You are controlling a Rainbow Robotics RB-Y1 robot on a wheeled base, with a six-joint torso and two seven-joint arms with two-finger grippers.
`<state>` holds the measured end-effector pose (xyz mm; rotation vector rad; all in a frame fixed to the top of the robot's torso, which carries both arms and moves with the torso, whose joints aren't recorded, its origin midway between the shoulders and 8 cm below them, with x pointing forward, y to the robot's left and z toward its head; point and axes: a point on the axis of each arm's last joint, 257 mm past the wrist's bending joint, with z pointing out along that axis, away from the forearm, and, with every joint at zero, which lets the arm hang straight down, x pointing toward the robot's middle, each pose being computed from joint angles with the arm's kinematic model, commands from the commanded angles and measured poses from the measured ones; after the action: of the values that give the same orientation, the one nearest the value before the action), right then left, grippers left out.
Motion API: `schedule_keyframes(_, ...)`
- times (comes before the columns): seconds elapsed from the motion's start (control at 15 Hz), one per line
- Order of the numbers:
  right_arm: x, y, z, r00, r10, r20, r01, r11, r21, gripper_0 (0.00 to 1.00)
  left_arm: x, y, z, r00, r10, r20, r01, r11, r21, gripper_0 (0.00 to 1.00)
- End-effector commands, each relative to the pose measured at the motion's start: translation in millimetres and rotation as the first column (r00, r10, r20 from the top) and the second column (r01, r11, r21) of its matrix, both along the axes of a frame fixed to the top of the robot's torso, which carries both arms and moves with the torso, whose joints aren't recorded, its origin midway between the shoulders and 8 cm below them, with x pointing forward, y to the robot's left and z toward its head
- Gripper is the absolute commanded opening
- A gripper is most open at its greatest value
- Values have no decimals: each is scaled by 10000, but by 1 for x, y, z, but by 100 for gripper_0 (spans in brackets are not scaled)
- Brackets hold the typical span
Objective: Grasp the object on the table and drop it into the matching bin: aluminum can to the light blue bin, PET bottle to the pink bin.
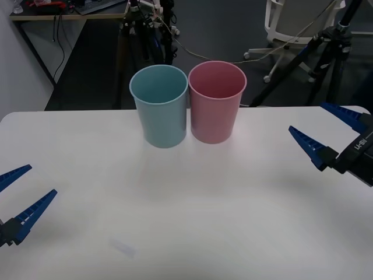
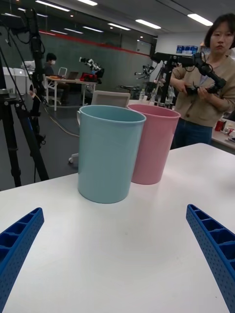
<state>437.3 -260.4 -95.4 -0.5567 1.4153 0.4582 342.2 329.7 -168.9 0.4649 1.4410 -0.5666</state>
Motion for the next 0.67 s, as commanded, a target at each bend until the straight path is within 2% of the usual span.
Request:
schedule_keyframes(0.07,-14,-8,-20,9997,207,-121,-207,9998,-24,100,0,0,0,10000,0,0,0,10000,0,100)
schedule_keyframes(0.2,-25,-11,-32,9995,170,-283,-170,9999,3,100,0,0,0,10000,0,0,0,10000,0,100)
schedule_keyframes(0.27,-29,-9,-36,9986,239,-473,-228,9995,238,100,0,0,0,10000,0,0,0,10000,0,100)
schedule_keyframes(0.47,-36,-3,-51,9972,350,-659,-310,9977,607,100,0,0,0,10000,0,0,0,10000,0,100)
schedule_keyframes(0.67,-40,6,-61,9960,507,-731,-463,9971,598,100,0,0,0,10000,0,0,0,10000,0,100)
